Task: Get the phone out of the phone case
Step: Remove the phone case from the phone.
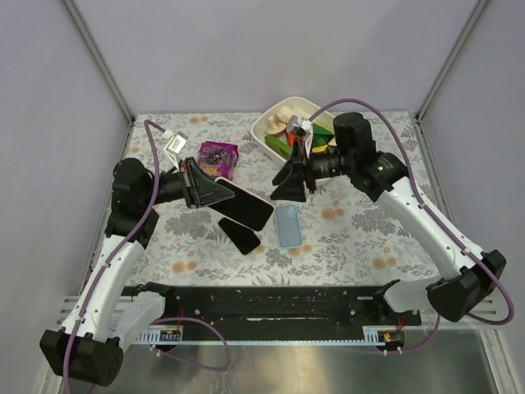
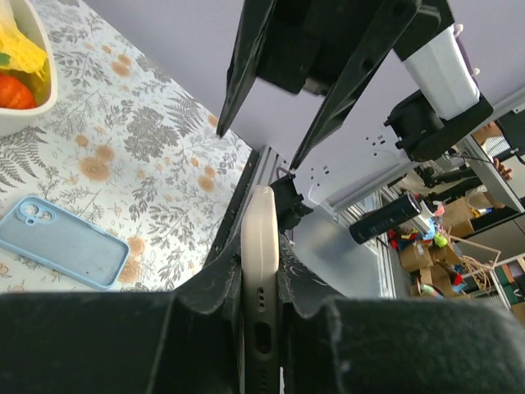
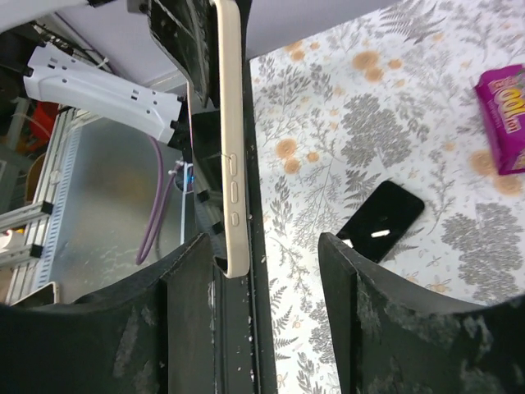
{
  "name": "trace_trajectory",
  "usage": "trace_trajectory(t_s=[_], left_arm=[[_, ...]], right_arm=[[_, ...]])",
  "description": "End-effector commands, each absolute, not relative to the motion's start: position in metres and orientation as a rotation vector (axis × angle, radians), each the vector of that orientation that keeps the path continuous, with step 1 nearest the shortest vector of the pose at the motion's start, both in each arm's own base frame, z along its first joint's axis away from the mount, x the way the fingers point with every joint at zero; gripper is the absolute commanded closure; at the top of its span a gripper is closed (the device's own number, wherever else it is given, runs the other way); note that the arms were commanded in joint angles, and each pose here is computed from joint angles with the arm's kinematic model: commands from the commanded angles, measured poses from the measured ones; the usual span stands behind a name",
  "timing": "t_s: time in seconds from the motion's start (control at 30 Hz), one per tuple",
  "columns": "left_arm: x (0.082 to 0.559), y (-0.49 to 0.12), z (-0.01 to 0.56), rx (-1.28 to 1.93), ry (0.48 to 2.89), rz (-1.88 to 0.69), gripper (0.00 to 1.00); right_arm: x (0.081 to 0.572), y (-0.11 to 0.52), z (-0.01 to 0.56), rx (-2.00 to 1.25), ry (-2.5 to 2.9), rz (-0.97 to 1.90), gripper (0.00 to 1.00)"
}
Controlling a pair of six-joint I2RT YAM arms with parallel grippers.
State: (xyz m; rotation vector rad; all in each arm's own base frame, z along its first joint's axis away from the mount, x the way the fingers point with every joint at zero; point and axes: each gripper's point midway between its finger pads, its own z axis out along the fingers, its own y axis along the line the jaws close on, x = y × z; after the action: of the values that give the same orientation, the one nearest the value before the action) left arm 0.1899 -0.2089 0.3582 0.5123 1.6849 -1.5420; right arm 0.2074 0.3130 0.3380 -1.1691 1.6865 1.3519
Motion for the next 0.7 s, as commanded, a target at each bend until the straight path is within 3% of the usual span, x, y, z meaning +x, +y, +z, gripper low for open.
trace_trajectory(t_s=[0.0, 0.67], left_arm=[[0.170, -0.209, 0.377, 0.661, 1.603, -1.533, 1.00], [0.169, -0.207, 0.395, 0.736, 1.529, -1.458, 1.00]], right_arm=[[0.210, 0.304, 0.377, -1.160, 1.546, 1.276, 0.36], [0.185, 0.313, 0.327, -1.210, 1.677, 1.595, 0.29]])
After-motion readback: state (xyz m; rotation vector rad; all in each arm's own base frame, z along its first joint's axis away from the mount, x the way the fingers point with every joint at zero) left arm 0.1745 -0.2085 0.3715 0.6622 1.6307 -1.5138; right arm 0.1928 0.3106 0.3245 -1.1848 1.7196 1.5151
